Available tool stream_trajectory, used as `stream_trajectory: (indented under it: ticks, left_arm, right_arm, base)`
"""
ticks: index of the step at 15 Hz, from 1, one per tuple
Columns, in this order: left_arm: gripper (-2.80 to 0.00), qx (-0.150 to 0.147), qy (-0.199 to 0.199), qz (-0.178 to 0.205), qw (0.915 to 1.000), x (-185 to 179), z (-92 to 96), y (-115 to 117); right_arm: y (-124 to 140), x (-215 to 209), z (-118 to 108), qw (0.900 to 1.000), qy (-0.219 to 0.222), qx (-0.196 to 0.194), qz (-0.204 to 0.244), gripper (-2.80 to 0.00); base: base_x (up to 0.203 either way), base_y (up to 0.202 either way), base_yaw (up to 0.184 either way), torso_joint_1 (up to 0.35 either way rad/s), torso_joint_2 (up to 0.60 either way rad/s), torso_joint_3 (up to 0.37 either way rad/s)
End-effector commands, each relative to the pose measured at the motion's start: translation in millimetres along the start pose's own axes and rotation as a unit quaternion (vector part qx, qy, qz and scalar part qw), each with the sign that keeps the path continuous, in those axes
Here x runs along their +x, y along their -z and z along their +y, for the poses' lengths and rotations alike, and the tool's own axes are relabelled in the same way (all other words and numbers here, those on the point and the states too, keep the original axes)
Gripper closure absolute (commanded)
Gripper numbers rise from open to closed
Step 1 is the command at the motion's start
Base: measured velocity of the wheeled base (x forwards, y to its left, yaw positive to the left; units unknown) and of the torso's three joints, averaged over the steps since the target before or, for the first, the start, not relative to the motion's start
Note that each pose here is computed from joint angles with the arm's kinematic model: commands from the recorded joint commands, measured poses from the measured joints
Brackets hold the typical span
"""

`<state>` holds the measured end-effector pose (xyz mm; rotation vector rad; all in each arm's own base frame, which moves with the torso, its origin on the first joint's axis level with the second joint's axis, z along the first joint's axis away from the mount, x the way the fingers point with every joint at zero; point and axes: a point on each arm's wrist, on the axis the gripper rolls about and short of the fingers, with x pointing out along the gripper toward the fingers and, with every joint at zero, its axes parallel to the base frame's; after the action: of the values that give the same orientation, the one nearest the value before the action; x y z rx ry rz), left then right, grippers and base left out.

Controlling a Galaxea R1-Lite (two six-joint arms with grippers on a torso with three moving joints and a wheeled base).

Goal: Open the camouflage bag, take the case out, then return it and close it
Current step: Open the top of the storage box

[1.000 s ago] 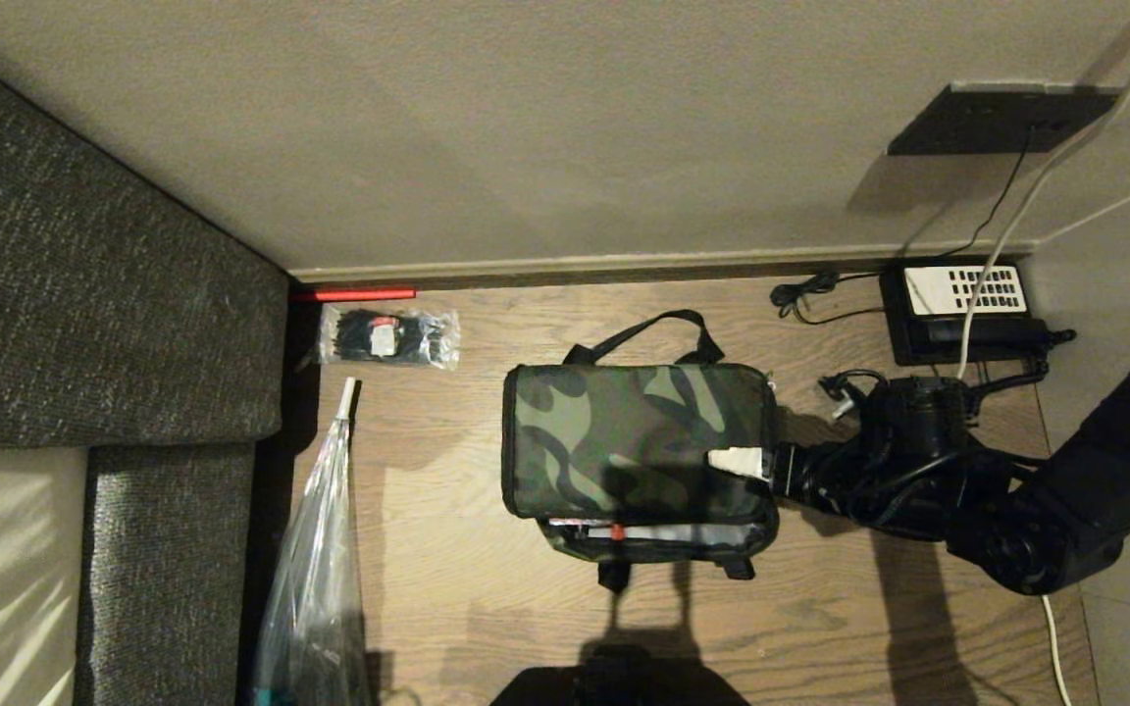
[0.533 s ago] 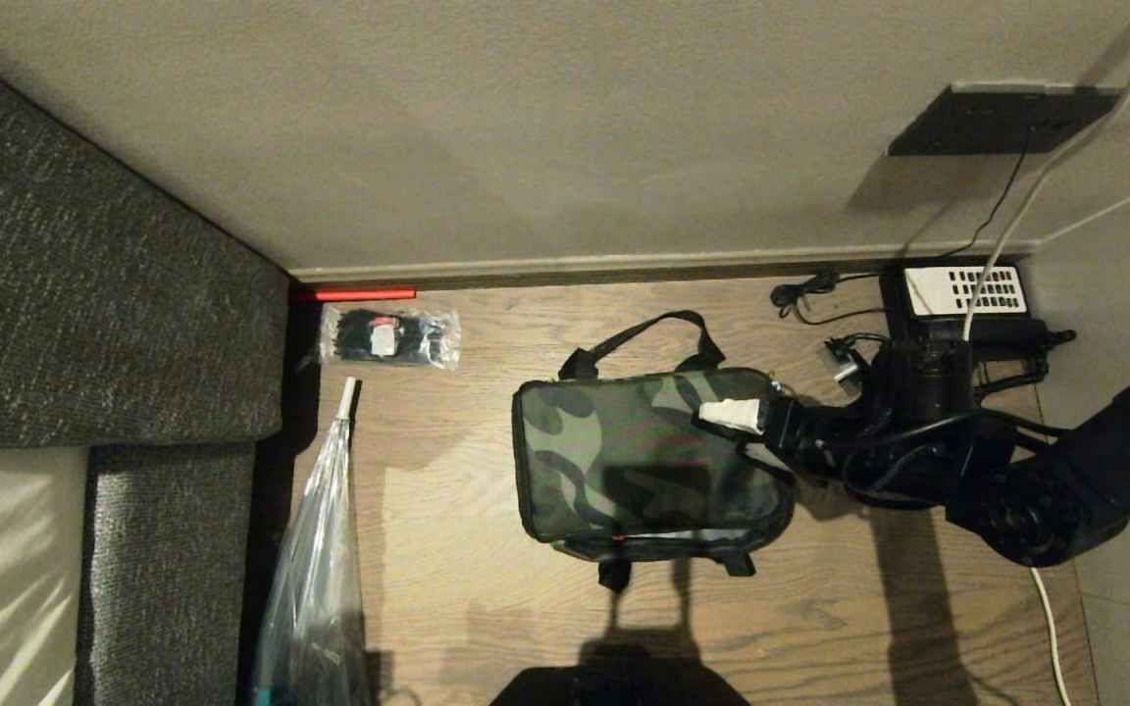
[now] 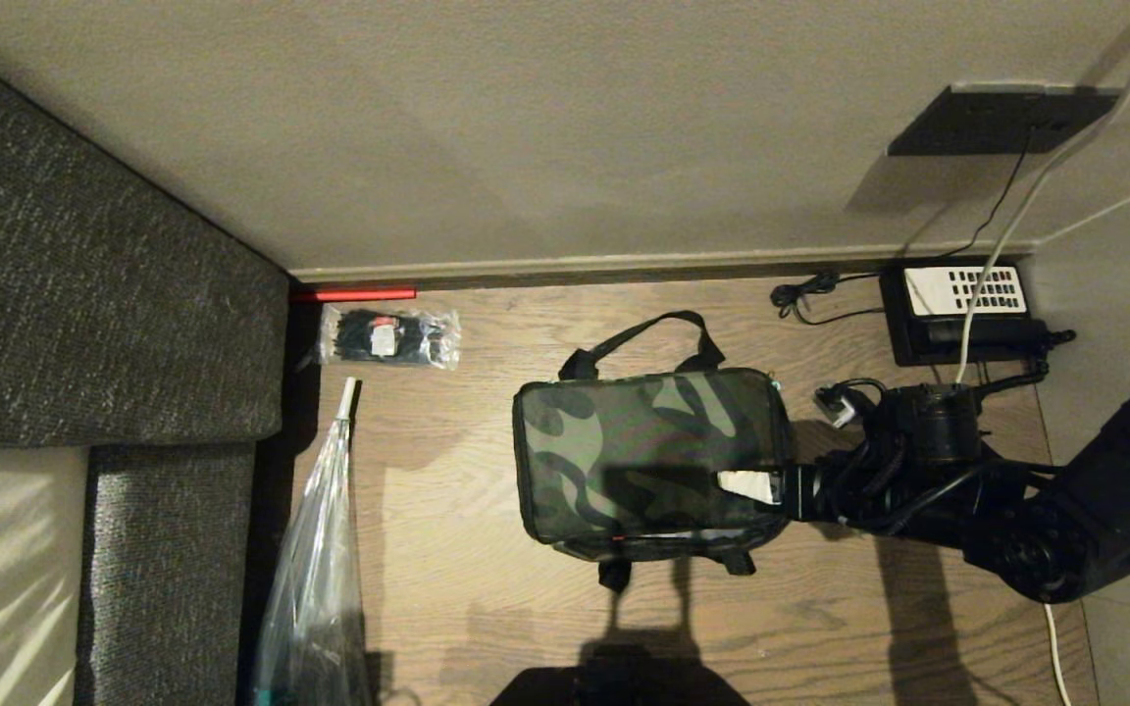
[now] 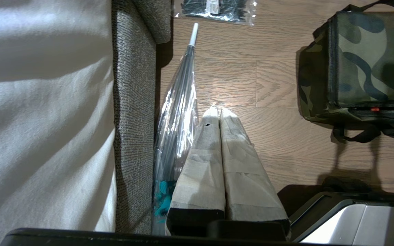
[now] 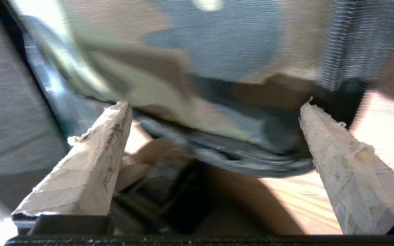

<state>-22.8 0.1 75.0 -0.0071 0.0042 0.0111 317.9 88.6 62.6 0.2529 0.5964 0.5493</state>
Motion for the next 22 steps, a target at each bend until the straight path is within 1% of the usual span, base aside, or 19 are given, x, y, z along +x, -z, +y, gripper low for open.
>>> stream_trajectory:
  ticks: [1,3,6,7,8,9,12,15,18,20,21,22]
  left_arm:
    - [0.0,0.0,-0.001,0.002,1.0,0.2,0.0,0.9]
    - [0.0,0.0,-0.001,0.002,1.0,0.2,0.0,0.9]
    - [0.0,0.0,-0.001,0.002,1.0,0.2,0.0,0.9]
    - [0.0,0.0,-0.001,0.002,1.0,0.2,0.0,0.9]
    - [0.0,0.0,-0.001,0.002,1.0,0.2,0.0,0.9]
    - [0.0,0.0,-0.001,0.002,1.0,0.2,0.0,0.9]
    - [0.0,0.0,-0.001,0.002,1.0,0.2,0.0,0.9]
    - [0.0,0.0,-0.001,0.002,1.0,0.2,0.0,0.9]
    - [0.0,0.0,-0.001,0.002,1.0,0.2,0.0,0.9]
    - [0.0,0.0,-0.001,0.002,1.0,0.2,0.0,0.9]
    - [0.0,0.0,-0.001,0.002,1.0,0.2,0.0,0.9]
    - [0.0,0.0,-0.001,0.002,1.0,0.2,0.0,0.9]
  right_arm:
    - [3.5,2.8,-7.6,1.0,0.012,-0.009,0.005,-2.8]
    - [2.6,1.1,-9.1,1.0,0.015,-0.02,0.001,-2.8]
    - [6.6,-1.4,-14.1,0.999,0.023,-0.027,0.011,-2.8]
    - [2.7,-3.5,-15.2,0.999,0.025,-0.032,0.004,-2.8]
    - [4.5,-5.3,-16.8,0.999,0.028,-0.039,0.008,-2.8]
    - [12.7,-5.4,-18.4,0.998,0.029,-0.043,0.024,-2.8]
    - [13.7,-1.4,-19.8,0.998,0.028,-0.037,0.03,-2.8]
    - [9.1,3.5,-16.1,1.0,0.022,0.001,0.021,-2.8]
    - [7.5,9.0,-9.4,1.0,0.012,0.022,0.019,-2.8]
    - [1.6,14.4,-0.8,0.998,-0.001,0.068,0.01,-2.8]
    - [-0.4,16.3,2.1,0.997,-0.006,0.08,0.007,-2.8]
    - [-1.2,16.8,2.8,0.996,-0.007,0.084,0.006,-2.8]
  base:
    - [0.0,0.0,0.0,0.0,0.0,0.0]
    - [0.0,0.0,0.0,0.0,0.0,0.0]
    - [0.0,0.0,0.0,0.0,0.0,0.0]
    - [0.0,0.0,0.0,0.0,0.0,0.0]
    - [0.0,0.0,0.0,0.0,0.0,0.0]
    - [0.0,0.0,0.0,0.0,0.0,0.0]
    - [0.0,0.0,0.0,0.0,0.0,0.0]
    - [0.0,0.0,0.0,0.0,0.0,0.0]
    - [0.0,0.0,0.0,0.0,0.0,0.0]
    - [0.0,0.0,0.0,0.0,0.0,0.0]
    - [0.0,0.0,0.0,0.0,0.0,0.0]
    - [0.0,0.0,0.0,0.0,0.0,0.0]
